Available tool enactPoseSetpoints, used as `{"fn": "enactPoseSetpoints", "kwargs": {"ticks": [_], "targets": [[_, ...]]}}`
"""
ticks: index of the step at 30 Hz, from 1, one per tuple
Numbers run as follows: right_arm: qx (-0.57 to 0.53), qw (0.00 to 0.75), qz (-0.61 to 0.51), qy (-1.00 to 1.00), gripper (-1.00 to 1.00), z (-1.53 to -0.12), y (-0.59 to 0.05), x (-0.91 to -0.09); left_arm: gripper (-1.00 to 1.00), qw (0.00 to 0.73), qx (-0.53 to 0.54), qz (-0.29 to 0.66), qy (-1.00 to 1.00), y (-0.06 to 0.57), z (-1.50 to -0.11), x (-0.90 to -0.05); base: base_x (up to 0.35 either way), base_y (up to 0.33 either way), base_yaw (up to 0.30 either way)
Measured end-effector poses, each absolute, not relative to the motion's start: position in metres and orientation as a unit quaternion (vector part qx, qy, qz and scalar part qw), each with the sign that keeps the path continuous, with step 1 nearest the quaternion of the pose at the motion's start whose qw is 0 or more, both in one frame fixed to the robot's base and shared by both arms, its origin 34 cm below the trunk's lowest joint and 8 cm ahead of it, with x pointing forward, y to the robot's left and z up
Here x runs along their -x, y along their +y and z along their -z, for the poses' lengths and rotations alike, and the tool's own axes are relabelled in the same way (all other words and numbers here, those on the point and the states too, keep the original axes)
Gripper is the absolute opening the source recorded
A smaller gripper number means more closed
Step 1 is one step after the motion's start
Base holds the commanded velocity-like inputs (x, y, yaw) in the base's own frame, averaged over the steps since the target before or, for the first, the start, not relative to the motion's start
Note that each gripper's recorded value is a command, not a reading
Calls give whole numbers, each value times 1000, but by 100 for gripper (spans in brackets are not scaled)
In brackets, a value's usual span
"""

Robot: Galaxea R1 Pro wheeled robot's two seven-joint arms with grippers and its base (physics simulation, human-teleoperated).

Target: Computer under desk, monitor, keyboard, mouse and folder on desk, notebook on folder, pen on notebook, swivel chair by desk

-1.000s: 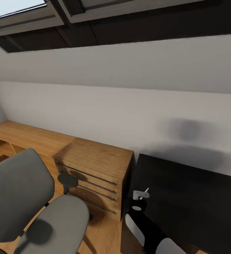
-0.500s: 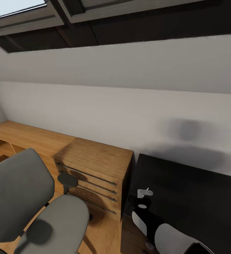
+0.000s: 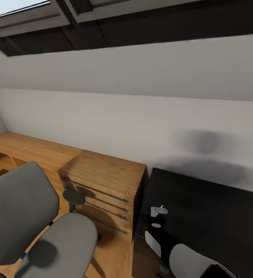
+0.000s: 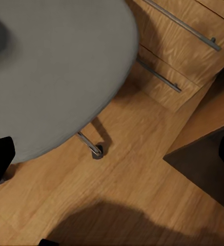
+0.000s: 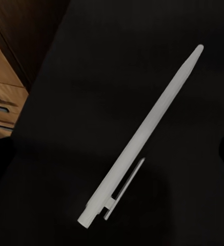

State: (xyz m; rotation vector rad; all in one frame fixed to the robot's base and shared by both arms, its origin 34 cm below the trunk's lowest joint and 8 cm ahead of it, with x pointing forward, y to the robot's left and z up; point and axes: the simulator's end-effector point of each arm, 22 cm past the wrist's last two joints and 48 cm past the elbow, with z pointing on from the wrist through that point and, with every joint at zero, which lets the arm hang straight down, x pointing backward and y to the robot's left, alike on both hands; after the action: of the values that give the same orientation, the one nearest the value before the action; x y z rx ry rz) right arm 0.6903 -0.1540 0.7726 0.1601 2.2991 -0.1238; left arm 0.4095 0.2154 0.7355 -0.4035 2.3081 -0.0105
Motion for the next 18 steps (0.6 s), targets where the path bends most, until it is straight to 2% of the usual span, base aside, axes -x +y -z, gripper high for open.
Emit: {"fn": "enactPoseSetpoints", "kwargs": {"ticks": [8, 18], "targets": [[-64, 404, 50, 911, 100, -764, -155, -693, 100, 376, 228, -33, 897, 252, -716, -421, 0, 0, 0], [-59, 381, 51, 921, 100, -745, -153, -688, 100, 352, 226, -43, 907, 257, -695, -418, 0, 0, 0]]}}
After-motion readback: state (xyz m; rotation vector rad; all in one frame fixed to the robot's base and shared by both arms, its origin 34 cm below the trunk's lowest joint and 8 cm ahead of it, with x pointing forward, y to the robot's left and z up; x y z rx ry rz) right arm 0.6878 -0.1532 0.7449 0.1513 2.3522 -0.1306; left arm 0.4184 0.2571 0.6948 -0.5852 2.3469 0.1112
